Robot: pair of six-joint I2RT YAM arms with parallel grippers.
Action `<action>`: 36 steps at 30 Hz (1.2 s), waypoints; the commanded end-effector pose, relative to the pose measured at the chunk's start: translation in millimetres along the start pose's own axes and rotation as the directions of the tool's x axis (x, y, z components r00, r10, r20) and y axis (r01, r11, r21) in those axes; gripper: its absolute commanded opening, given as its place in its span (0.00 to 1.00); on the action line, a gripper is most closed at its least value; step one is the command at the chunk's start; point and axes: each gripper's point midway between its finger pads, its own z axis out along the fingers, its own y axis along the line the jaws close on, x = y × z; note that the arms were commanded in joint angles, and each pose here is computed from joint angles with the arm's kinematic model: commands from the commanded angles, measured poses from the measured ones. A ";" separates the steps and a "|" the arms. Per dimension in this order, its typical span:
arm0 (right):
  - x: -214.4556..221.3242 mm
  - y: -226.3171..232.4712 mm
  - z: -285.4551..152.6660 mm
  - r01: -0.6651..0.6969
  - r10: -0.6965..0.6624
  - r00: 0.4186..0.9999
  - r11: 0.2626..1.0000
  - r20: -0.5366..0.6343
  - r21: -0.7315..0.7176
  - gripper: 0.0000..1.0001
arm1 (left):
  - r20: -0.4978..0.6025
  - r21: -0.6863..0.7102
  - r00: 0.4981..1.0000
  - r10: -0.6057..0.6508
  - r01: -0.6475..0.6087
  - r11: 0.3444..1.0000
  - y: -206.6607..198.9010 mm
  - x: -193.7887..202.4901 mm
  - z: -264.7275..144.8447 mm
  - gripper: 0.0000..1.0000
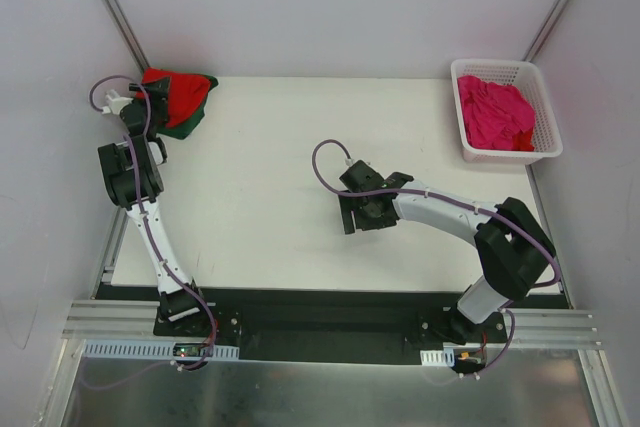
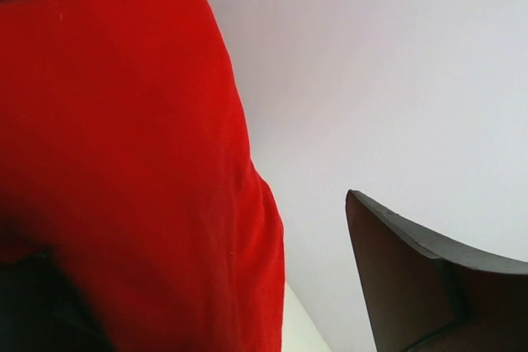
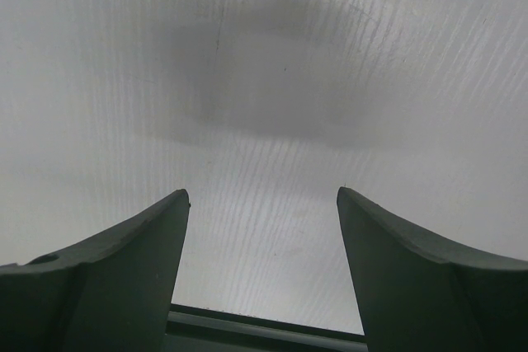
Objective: Fold and stack the t-shirts
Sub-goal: Put the neatly folded tshirt into the corner of the board with the left arm
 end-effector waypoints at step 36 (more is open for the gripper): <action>-8.1 -8.8 -55.2 -0.081 0.094 0.975 0.994 0.202 -0.073 0.77 | -0.036 0.037 0.999 0.038 -0.036 0.999 -79.0 -6.0 -84.9 0.99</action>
